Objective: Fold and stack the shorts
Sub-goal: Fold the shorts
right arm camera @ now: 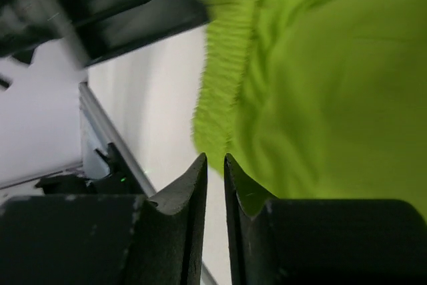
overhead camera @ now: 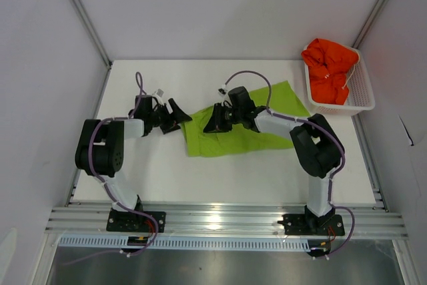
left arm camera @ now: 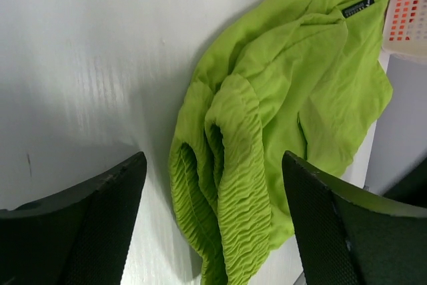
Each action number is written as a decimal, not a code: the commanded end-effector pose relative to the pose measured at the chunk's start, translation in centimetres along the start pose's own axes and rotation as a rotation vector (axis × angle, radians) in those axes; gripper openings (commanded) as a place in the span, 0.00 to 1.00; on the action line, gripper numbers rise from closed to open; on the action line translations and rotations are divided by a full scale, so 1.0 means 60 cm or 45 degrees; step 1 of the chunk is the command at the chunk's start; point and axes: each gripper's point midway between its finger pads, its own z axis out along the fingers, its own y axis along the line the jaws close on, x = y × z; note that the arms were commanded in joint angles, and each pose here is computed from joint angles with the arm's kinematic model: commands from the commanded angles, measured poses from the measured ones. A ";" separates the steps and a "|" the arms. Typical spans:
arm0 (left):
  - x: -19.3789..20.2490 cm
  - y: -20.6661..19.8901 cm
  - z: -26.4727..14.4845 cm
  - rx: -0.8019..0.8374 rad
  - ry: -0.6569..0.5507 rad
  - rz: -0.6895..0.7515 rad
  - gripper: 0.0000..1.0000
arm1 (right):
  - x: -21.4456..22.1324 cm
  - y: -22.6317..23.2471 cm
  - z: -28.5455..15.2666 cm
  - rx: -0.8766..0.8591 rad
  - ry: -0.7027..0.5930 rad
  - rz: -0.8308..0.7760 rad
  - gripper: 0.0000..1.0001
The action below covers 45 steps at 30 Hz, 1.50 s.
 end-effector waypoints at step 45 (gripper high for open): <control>0.034 -0.015 0.011 -0.163 -0.022 0.106 0.00 | -0.005 -0.118 0.047 0.277 0.093 0.072 0.21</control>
